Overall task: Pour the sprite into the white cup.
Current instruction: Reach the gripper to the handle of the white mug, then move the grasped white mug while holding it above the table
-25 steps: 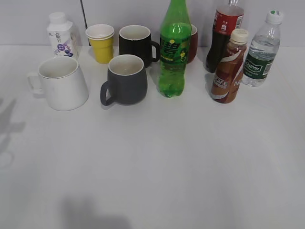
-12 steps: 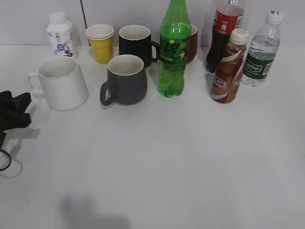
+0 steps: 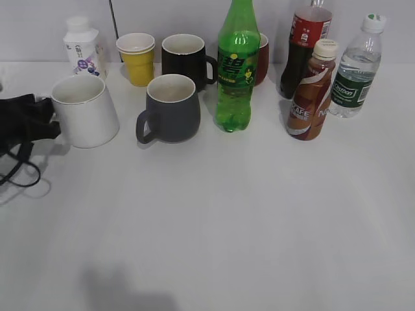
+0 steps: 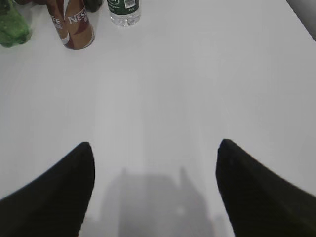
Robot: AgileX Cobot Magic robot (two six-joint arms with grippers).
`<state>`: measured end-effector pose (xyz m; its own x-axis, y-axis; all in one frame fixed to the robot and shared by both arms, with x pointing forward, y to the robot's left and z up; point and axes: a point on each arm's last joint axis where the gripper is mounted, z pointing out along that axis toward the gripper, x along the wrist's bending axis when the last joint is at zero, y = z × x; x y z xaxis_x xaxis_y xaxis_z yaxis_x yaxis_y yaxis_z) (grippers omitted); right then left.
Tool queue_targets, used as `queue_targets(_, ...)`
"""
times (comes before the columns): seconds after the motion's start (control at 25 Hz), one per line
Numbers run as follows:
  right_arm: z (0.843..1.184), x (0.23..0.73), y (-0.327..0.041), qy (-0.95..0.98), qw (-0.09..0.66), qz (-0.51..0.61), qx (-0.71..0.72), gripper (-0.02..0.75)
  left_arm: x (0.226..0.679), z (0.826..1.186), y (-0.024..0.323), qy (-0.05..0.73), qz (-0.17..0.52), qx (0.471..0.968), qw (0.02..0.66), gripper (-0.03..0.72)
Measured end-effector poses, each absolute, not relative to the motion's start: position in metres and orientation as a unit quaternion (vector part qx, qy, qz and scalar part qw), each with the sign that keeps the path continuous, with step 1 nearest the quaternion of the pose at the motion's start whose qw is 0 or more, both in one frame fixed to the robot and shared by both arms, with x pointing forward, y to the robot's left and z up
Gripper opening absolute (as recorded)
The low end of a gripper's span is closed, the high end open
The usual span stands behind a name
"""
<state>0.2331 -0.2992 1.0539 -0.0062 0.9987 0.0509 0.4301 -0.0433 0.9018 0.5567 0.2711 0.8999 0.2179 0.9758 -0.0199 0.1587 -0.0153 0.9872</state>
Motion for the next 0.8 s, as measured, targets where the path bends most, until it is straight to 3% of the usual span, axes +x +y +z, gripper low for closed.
queue_targets(0.08,1.054,0.233,-0.299,0.590,0.361,0.394,0.605,0.574,0.569,0.896,0.270,0.481,0.393,0.601,0.502,0.286)
queue_targets(0.28,1.054,0.233,-0.299,0.590,0.359,0.396,0.605,0.574,0.585,0.897,0.266,0.463,0.389,0.622,0.498,0.046)
queue_targets(0.56,1.059,0.233,-0.294,0.589,0.350,0.425,0.592,0.574,0.578,0.917,0.262,0.430,0.393,0.643,0.498,0.040)
queue_targets(0.8,1.117,0.258,-0.296,0.499,0.533,0.526,0.436,0.574,0.555,0.964,0.264,0.399,0.431,0.617,0.525,0.040)
